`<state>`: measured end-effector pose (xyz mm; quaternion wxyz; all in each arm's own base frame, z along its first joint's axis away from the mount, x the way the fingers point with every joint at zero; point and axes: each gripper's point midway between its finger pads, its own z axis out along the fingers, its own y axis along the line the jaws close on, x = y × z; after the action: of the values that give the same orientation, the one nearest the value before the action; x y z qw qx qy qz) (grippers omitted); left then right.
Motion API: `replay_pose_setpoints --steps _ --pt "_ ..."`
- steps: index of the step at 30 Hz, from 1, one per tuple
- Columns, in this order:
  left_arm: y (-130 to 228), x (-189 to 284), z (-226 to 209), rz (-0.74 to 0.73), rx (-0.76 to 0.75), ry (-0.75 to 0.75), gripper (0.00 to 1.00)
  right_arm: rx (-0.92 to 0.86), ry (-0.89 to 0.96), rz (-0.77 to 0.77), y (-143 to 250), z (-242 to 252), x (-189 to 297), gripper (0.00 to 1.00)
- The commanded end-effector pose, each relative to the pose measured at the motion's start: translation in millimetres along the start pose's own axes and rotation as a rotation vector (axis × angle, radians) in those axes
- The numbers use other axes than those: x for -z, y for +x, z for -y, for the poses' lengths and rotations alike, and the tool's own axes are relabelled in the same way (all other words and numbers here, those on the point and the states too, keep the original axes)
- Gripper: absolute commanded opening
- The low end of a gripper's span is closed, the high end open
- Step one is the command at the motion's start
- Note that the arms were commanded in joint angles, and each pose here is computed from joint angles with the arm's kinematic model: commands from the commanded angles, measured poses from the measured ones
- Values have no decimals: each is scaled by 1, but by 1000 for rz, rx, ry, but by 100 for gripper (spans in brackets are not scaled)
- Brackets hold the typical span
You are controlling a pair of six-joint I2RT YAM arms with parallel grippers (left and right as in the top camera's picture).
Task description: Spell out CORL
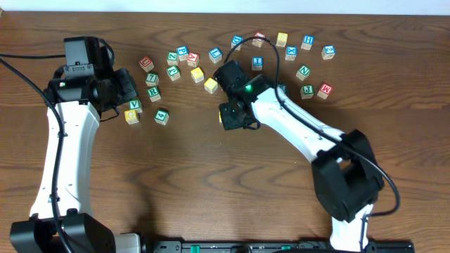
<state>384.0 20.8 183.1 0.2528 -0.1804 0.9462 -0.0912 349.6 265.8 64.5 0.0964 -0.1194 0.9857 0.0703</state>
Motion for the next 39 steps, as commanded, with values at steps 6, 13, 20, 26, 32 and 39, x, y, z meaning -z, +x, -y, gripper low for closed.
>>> replay_pose_setpoints --steps 6,13,20,26,32,39 --pt "3 -2 -3 -8 -11 -10 8 -105 58 -24 11 24 -1 1" --pt "3 -2 -3 -8 -11 -10 8 -131 67 -33 23 30 -19 1" --pt "3 -2 -3 -9 -10 -10 7 -142 91 -10 23 36 -28 1" --pt "3 -2 -3 -8 -11 -10 7 -145 122 36 14 42 -27 1" --pt "3 -2 -3 -8 -11 -10 7 -147 123 49 10 42 -29 1" --pt "3 -2 -3 -8 -11 -10 8 -147 125 66 6 43 -30 1"
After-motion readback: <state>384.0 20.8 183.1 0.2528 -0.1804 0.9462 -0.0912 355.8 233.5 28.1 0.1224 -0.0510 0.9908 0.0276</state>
